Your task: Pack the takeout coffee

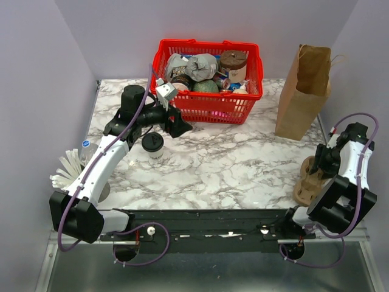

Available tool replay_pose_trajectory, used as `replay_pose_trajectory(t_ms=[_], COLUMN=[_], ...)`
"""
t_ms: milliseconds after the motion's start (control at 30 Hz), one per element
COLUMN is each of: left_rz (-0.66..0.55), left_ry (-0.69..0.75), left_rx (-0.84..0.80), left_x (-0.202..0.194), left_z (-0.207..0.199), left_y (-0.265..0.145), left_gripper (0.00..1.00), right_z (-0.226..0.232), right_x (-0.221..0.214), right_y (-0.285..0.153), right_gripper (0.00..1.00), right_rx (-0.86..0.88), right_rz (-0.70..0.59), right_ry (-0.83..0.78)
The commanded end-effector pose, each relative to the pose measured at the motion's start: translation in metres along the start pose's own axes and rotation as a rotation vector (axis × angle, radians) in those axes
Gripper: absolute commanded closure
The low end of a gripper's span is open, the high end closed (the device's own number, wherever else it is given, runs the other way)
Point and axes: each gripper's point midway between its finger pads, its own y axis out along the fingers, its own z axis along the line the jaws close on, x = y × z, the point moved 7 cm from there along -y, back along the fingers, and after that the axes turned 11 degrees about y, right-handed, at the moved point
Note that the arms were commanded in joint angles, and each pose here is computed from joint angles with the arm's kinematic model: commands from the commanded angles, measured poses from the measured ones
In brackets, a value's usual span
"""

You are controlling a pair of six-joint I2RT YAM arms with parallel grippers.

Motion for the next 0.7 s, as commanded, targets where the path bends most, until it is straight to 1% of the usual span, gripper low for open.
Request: replay_pose_trajectory(t_ms=[0, 167, 267, 400, 600, 667], left_rz=[-0.006, -0.001, 0.001, -0.002, 0.000, 0.002], left_ry=[0.030, 0.034, 0.031, 0.034, 0.031, 0.030], left_rx=[0.015, 0.019, 0.020, 0.025, 0.023, 0.021], left_x=[0.010, 0.009, 0.007, 0.007, 0.005, 0.004], left_z=[-0.001, 0.000, -0.001, 0.000, -0.001, -0.002], left_y=[0.000, 0.001, 0.001, 0.001, 0.002, 0.003], left_gripper=[0.02, 0.02, 0.02, 0.02, 0.02, 0.02], right_z=[-0.005, -0.006, -0.007, -0.007, -0.007, -0.007], right_x=[-0.003, -0.002, -0.002, -0.001, 0.001, 0.001], right_y=[0.010, 0.014, 0.016, 0.019, 0.023, 0.024], right_gripper=[0.43, 0.44, 0.42, 0.42, 0.43, 0.46], right_rx=[-0.021, -0.018, -0.023, -0.021, -0.014, -0.012], right_rz=[0.023, 0.032, 0.035, 0.038, 0.048, 0.053], right_ry=[0.022, 0.026, 0.028, 0.026, 0.024, 0.023])
